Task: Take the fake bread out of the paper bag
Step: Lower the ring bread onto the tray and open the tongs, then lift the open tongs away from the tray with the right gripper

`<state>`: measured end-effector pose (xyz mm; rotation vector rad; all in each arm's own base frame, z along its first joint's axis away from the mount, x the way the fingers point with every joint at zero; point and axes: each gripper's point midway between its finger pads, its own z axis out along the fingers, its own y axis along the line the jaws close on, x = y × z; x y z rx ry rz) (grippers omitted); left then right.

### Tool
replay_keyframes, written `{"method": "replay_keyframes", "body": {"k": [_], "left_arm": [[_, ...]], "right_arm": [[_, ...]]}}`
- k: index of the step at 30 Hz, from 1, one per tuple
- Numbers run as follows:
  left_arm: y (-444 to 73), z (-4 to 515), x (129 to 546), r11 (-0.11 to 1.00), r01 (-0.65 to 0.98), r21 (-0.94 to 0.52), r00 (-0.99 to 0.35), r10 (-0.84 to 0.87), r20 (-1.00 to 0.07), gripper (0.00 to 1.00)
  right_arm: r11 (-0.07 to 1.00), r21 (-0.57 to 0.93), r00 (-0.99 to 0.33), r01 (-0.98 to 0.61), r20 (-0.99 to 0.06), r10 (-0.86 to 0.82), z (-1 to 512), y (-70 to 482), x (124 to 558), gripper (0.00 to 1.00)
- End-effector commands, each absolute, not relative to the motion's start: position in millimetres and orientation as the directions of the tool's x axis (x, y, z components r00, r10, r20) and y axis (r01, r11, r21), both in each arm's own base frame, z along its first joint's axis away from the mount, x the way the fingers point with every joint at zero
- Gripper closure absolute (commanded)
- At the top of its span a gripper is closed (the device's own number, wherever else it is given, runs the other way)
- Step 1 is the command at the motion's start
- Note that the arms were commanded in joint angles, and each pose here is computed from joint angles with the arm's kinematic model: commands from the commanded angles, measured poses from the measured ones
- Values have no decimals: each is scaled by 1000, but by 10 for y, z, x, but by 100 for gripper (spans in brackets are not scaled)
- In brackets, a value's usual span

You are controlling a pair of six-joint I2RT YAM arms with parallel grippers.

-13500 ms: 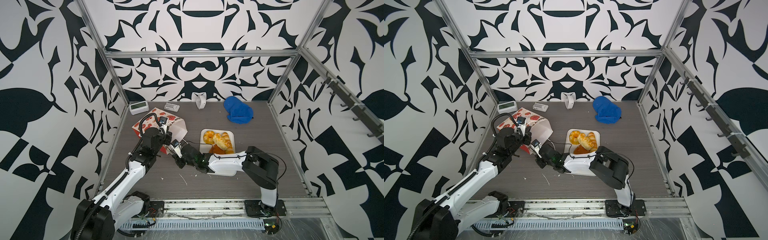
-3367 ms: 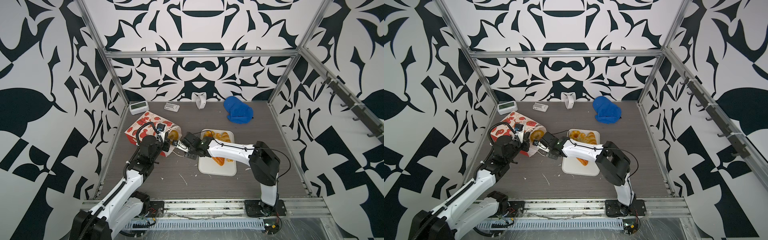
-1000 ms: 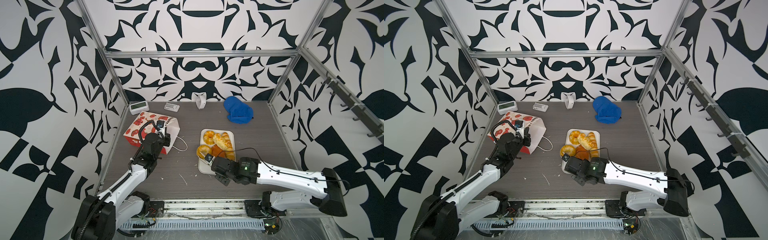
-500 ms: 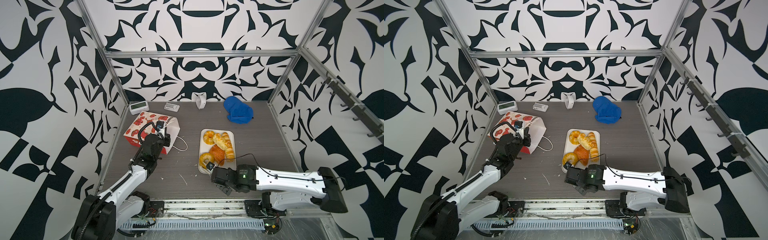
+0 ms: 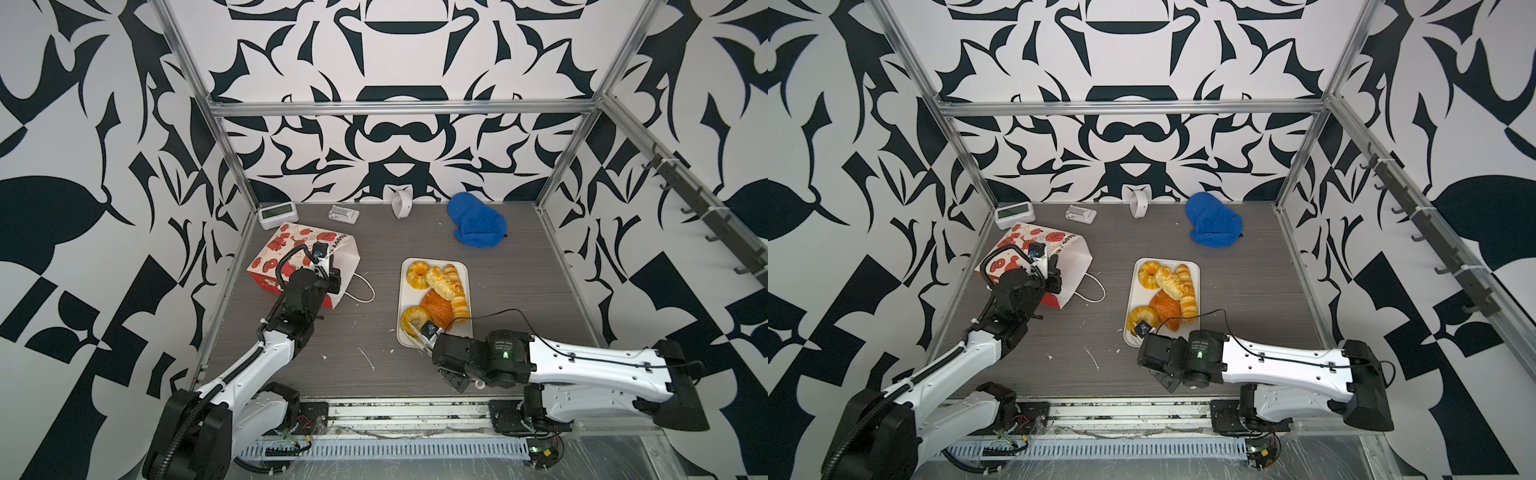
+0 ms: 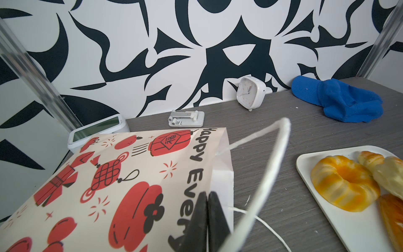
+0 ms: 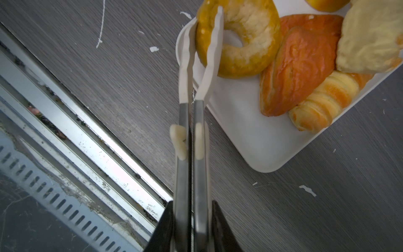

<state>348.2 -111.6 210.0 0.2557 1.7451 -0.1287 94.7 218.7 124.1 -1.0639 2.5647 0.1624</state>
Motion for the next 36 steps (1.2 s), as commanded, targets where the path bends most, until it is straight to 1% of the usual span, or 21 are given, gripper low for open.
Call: {"method": "replay_keyframes", "body": {"k": [1, 8, 16, 21, 25, 28, 32, 36], "left_arm": [[-1118, 2201, 3457, 968, 246, 42, -130, 76, -989, 93], [-1118, 2183, 3453, 968, 247, 39, -132, 74, -988, 93], [-1133, 2165, 3474, 967, 252, 37, -136, 73, -988, 93], [-1141, 2177, 3486, 967, 253, 36, -133, 72, -989, 93], [-1143, 2183, 3486, 967, 254, 33, -131, 68, -989, 93], [-1137, 2184, 3478, 967, 253, 29, -131, 64, -989, 93], [-1134, 2200, 3463, 967, 253, 26, -126, 59, -990, 93], [-1142, 2233, 3465, 966, 256, 22, -115, 53, -992, 93]], "right_arm": [[716, -9, -652, -698, -404, -641, 1291, 2250, 964, 69], [706, -5, -648, -708, -393, -652, 1229, 2281, 945, 65], [696, 35, -610, -717, -513, -604, 1497, 2399, 1020, 65], [691, 73, -585, -719, -602, -544, 1726, 2436, 1060, 65], [715, 41, -569, -698, -638, -519, 1826, 2362, 1147, 65], [770, -30, -551, -638, -681, -483, 1920, 2218, 1309, 65], [885, -144, -525, -443, -759, -386, 2127, 1849, 1636, 66], [951, -162, -516, -263, -810, -280, 2259, 1482, 1892, 67]]}}
